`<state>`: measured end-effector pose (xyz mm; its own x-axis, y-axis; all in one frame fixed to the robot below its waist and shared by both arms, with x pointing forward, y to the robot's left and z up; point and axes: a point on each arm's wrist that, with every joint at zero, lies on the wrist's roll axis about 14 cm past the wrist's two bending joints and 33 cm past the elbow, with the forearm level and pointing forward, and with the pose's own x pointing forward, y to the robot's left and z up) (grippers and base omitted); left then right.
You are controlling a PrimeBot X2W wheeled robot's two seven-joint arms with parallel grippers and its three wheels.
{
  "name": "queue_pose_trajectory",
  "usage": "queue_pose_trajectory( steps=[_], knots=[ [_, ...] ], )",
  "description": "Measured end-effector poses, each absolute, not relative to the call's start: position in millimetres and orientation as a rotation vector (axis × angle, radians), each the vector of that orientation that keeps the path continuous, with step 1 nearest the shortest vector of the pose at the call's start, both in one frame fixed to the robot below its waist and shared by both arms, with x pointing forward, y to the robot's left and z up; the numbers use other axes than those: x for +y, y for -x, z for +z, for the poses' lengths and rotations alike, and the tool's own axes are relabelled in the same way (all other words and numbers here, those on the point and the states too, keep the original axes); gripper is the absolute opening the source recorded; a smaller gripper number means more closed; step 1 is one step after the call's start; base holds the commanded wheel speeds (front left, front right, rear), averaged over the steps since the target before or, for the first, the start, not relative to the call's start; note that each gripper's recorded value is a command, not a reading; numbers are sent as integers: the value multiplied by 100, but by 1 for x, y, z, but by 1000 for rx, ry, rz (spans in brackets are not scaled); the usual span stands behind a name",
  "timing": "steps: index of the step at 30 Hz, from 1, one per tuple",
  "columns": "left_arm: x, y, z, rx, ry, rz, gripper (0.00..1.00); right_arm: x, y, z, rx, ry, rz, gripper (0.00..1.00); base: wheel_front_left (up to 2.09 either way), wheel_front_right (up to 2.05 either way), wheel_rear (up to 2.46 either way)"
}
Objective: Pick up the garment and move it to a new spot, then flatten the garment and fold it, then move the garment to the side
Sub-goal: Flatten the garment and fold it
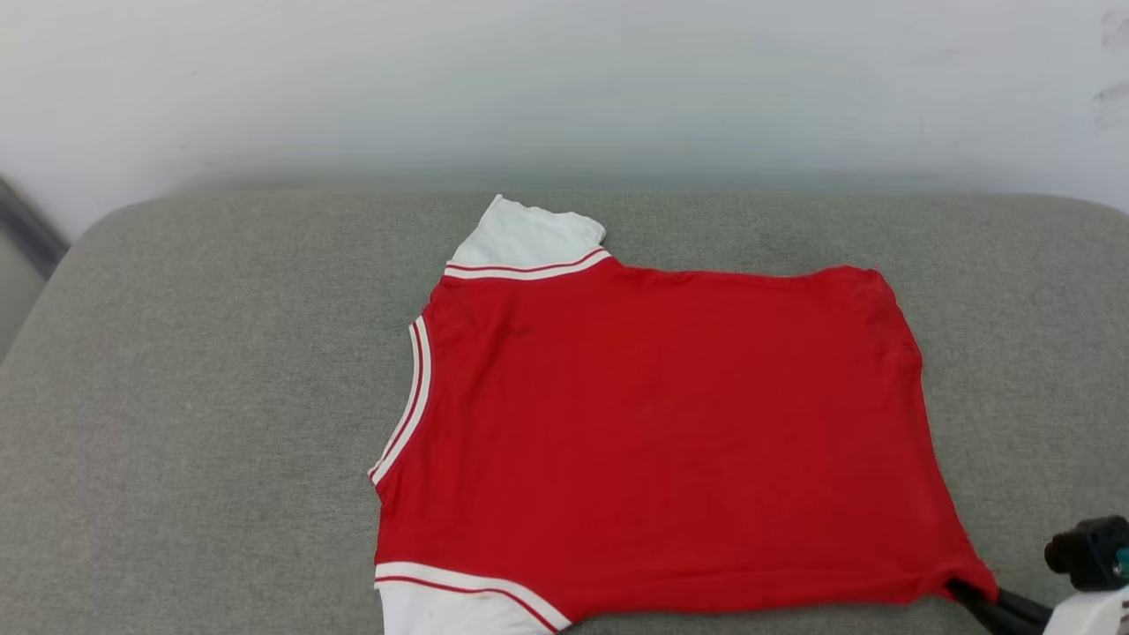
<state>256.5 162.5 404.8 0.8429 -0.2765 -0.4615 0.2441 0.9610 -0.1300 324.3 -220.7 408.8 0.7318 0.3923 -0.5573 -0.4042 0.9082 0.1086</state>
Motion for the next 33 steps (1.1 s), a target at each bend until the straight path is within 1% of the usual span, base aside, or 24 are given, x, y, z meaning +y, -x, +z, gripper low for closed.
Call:
queue_pose_trajectory(
  steps=[4,7,10,16,21,26,33],
  knots=[
    [161,-239,397,542,79,-272,0,-219,-301,399,667,0,445,0,0,0,0],
    [156,-234,395,558,90,-282,0,-222,-295,397,684,-1,436,0,0,0,0],
    [155,-241,398,537,86,-283,0,-219,-294,395,689,1,432,0,0,0,0],
    [167,-284,423,405,-3,-296,0,-210,-317,411,620,2,434,0,0,0,0],
    [164,-331,449,291,-56,-336,0,-210,-342,428,567,10,419,0,0,0,0],
    [160,-374,464,229,-101,-367,0,-209,-370,441,518,8,401,0,0,0,0],
    [158,-429,471,183,-124,-381,0,-211,-396,437,530,17,377,0,0,0,0]
  ],
)
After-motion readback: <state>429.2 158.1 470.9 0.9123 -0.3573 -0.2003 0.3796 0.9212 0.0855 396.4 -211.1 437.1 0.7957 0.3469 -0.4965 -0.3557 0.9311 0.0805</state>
